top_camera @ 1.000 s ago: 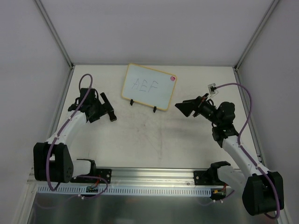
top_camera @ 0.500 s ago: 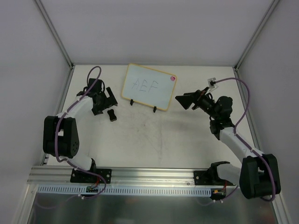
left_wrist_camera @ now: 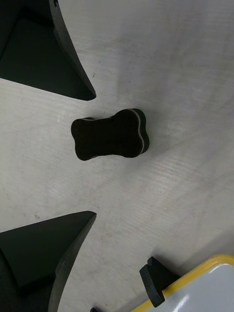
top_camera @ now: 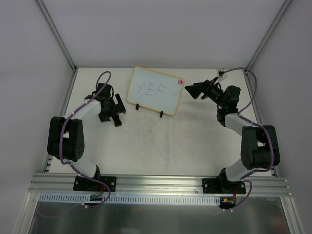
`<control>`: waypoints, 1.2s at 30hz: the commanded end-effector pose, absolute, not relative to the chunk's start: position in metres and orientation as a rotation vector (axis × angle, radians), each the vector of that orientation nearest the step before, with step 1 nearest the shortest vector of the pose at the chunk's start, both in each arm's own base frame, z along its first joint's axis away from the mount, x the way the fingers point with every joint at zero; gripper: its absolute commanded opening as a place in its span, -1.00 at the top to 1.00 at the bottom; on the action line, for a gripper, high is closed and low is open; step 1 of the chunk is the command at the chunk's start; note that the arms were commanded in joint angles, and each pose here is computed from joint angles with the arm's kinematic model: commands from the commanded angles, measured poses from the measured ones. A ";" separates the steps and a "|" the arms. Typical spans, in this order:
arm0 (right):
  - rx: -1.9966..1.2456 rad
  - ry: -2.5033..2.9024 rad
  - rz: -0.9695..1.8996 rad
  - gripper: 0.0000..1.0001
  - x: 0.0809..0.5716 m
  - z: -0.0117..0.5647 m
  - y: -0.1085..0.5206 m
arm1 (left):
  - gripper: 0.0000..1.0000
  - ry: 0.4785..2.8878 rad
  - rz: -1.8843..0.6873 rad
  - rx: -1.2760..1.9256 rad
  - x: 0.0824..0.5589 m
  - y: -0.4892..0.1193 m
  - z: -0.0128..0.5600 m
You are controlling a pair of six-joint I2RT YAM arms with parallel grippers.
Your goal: Erase the whiteboard
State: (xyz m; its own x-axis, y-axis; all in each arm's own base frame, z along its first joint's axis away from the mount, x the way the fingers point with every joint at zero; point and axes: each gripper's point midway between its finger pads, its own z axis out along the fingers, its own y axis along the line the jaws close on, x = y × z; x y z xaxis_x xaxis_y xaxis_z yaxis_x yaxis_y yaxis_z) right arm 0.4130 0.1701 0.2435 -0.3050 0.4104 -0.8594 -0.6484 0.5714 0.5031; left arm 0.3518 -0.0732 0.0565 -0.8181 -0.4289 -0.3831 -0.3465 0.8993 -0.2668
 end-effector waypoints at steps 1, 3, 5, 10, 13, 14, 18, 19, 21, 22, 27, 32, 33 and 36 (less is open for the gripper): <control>-0.303 1.475 1.038 -0.96 0.421 0.245 0.169 | -0.98 2.632 -0.247 -0.522 0.355 -0.076 0.058; -0.304 1.425 1.040 -0.96 0.422 0.245 0.166 | -0.97 2.636 -0.233 -0.526 0.356 -0.074 0.056; -0.264 1.406 1.090 -0.97 0.428 0.241 0.160 | -0.97 2.648 -0.226 -0.531 0.355 -0.074 0.051; -0.166 1.410 1.161 -0.90 0.446 0.238 0.151 | -0.98 2.672 -0.192 -0.558 0.352 -0.071 0.040; -0.135 1.410 1.120 -0.81 0.454 0.230 0.147 | -0.98 2.672 -0.169 -0.561 0.354 -0.068 0.038; -0.146 1.406 1.116 -0.81 0.455 0.229 0.147 | -0.98 2.676 -0.165 -0.562 0.355 -0.068 0.036; -0.204 1.426 1.205 -0.78 0.459 0.226 0.158 | -0.89 2.683 -0.151 -0.566 0.357 -0.067 0.033; -0.192 1.436 1.233 -0.75 0.461 0.221 0.159 | -0.84 2.684 -0.146 -0.567 0.357 -0.066 0.032; -0.210 1.406 1.238 -0.75 0.463 0.222 0.160 | -0.81 2.684 -0.137 -0.568 0.357 -0.065 0.032; -0.215 1.398 1.239 -0.75 0.464 0.224 0.161 | -0.79 2.684 -0.137 -0.566 0.357 -0.065 0.032; -0.222 1.402 1.236 -0.68 0.473 0.216 0.162 | -0.61 2.697 -0.148 -0.559 0.358 -0.068 0.029; -0.260 1.394 1.243 -0.68 0.476 0.213 0.169 | -0.57 2.715 -0.138 -0.550 0.357 -0.068 0.024; -0.263 1.400 1.249 -0.68 0.477 0.209 0.170 | -0.54 2.720 -0.138 -0.546 0.357 -0.068 0.023; -0.282 1.399 1.272 -0.68 0.479 0.209 0.175 | -0.51 2.736 -0.142 -0.542 0.355 -0.070 0.021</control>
State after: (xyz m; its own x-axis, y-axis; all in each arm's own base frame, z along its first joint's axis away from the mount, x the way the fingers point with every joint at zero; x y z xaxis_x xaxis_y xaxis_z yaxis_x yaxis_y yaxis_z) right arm 0.4807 0.1658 0.1557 -0.5042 0.4999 -0.7042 -0.5733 0.4160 0.7059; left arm 0.3547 -0.0671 0.0222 -0.8493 -0.4190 -0.3211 -0.3774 0.9072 -0.1857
